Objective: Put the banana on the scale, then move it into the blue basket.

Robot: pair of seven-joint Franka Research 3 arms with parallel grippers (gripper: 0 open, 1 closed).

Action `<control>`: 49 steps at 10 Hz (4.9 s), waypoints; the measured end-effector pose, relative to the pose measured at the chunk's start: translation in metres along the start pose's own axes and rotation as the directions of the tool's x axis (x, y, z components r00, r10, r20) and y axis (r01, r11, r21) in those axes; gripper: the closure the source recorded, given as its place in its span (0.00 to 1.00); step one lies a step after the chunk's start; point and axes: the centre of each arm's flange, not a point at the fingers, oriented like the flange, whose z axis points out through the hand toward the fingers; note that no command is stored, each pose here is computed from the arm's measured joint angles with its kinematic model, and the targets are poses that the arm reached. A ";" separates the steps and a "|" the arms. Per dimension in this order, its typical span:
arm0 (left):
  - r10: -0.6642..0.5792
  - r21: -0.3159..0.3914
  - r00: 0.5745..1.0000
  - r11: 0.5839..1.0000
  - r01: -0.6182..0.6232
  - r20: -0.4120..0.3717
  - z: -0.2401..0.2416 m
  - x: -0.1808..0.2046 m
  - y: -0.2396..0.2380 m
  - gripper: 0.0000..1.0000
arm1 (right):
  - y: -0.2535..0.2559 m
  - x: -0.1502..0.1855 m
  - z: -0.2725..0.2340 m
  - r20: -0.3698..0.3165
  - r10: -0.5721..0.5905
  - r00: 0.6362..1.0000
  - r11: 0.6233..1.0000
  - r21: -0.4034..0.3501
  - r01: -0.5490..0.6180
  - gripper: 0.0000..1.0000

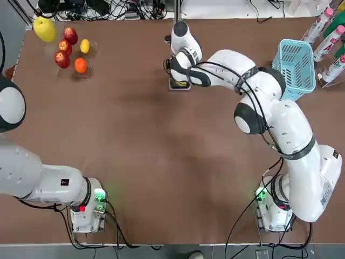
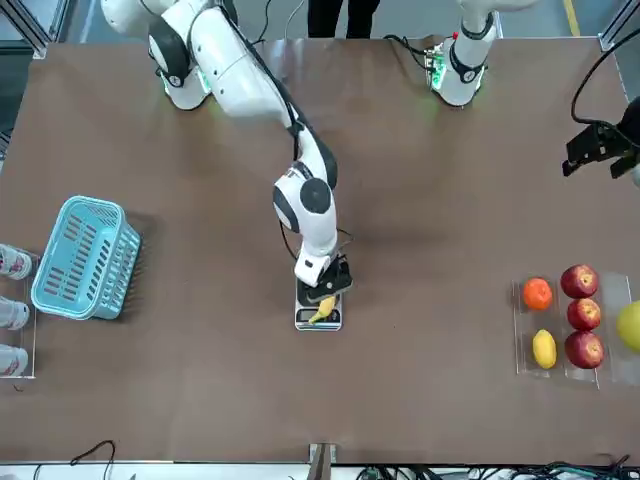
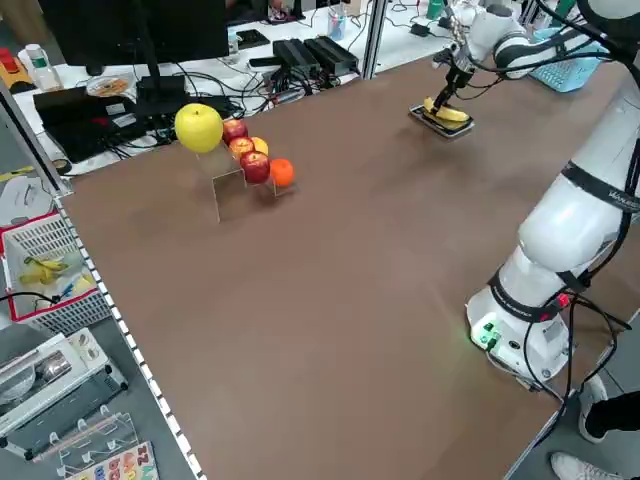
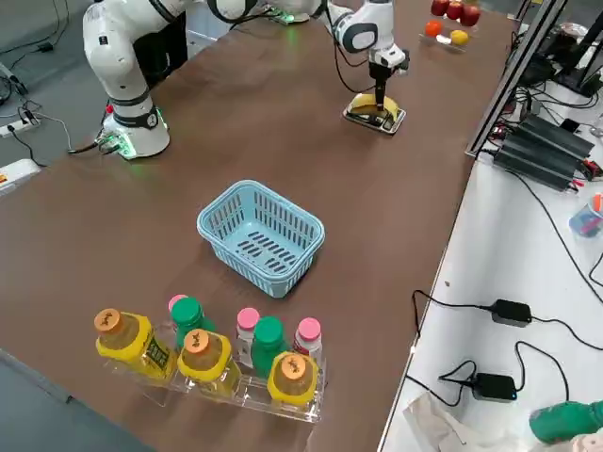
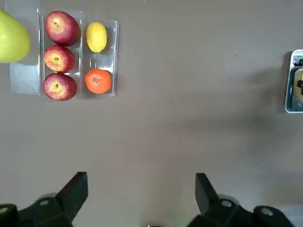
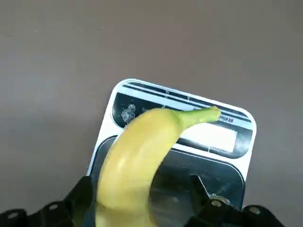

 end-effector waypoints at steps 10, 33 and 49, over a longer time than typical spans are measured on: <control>-0.003 0.000 1.000 1.000 0.003 0.001 0.001 0.000 -0.004 0.00 | 0.152 0.063 -0.127 -0.033 0.117 0.993 0.993 0.007 -0.117 0.75; 0.000 0.000 1.000 1.000 0.000 0.008 0.004 0.002 -0.003 0.00 | 0.632 -0.116 -0.192 0.234 0.222 0.946 0.975 -0.045 -0.218 0.00; 0.000 0.006 1.000 1.000 0.000 0.004 0.002 0.001 -0.004 0.00 | 0.501 -0.073 -0.478 0.251 0.258 0.933 0.966 -0.066 -0.250 0.00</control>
